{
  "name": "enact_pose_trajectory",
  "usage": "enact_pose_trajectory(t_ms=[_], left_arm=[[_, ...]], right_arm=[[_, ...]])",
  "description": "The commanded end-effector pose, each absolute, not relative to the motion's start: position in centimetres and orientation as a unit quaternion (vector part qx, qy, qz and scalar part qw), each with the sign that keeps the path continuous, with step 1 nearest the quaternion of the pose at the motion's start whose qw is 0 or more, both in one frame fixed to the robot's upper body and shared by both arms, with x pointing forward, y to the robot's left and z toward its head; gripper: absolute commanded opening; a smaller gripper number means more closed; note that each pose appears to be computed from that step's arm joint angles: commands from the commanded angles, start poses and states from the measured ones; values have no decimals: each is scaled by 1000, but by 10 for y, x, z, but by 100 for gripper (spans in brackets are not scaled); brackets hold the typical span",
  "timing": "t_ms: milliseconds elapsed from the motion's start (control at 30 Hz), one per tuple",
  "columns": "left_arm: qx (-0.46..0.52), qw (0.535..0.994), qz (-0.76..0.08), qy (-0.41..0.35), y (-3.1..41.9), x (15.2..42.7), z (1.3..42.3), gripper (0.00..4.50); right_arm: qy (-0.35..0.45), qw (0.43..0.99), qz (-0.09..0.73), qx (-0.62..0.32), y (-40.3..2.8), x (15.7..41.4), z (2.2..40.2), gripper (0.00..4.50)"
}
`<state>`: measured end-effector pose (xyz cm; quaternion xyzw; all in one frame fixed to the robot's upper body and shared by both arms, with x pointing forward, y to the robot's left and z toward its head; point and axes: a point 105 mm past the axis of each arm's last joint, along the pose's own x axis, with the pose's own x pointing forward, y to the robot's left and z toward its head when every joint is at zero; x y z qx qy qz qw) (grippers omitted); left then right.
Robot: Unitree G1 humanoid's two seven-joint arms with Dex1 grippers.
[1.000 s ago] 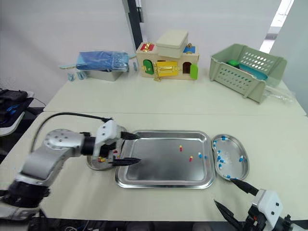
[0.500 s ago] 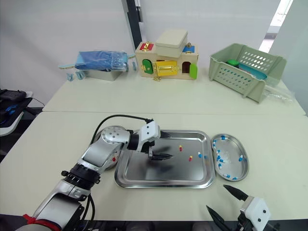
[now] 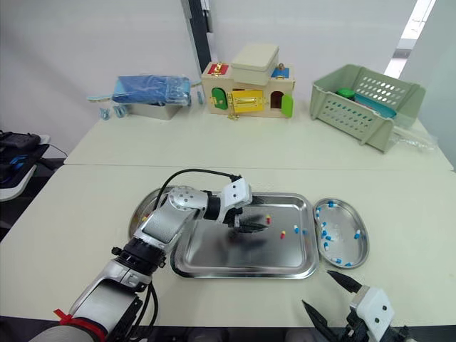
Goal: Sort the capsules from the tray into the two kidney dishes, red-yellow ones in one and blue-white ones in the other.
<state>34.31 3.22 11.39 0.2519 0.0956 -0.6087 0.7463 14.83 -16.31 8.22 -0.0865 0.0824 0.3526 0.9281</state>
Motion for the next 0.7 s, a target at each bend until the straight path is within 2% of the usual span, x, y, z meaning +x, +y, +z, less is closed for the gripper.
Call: enact_pose_trajectory(t_ms=[33,67,700], left_arm=[[268,742,-609,83,22,344,121,259],[273,740,-609,82,20,345,119,234],[282,733,-606,126,17,346,99,234]], right_arm=[[63,927,359,-89,-157,150,94,450],[62,927,358,-89,-157,151,95,450],[64,929,354,-84,-155,154,99,450]])
